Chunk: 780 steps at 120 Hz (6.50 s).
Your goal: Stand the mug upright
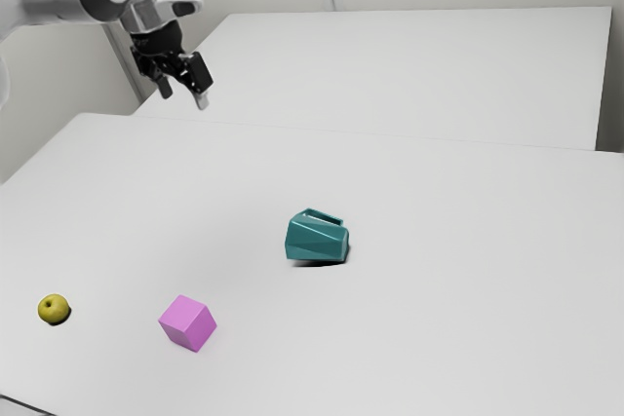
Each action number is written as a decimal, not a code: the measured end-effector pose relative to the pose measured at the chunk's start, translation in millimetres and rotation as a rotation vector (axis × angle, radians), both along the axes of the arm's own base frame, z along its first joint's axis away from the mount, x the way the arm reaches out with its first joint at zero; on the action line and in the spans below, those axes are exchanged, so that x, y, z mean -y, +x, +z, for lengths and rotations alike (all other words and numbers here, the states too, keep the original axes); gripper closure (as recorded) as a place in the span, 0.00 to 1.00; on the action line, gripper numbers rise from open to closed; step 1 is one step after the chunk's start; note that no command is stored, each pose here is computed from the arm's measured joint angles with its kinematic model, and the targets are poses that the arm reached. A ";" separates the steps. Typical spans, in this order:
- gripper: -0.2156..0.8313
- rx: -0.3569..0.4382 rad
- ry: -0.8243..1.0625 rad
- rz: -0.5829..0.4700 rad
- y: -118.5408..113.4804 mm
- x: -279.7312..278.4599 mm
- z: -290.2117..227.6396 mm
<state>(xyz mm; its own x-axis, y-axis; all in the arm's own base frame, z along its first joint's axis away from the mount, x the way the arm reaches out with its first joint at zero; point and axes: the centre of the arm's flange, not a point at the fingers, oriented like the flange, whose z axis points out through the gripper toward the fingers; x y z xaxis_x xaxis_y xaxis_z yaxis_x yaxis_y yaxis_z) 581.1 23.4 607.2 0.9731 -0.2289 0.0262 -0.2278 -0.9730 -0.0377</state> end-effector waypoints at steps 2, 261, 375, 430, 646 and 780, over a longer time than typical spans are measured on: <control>0.21 0.001 0.001 0.000 -0.4 -0.9 0.2; 0.21 0.788 -0.911 -0.616 -98.5 -38.9 -358.6; 0.21 0.786 -0.892 -0.753 -85.1 33.2 -386.2; 0.77 0.829 -0.894 -0.731 -79.5 41.2 -385.1; 0.96 0.114 -0.116 -0.594 -28.0 38.7 -224.3; 0.96 -0.021 -0.039 -0.148 -80.1 44.8 -244.9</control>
<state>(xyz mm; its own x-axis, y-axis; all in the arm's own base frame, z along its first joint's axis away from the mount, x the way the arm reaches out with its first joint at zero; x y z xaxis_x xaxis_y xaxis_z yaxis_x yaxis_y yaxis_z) 501.0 -21.4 362.2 0.9293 -0.3689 0.0175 -0.3691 -0.9294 0.0054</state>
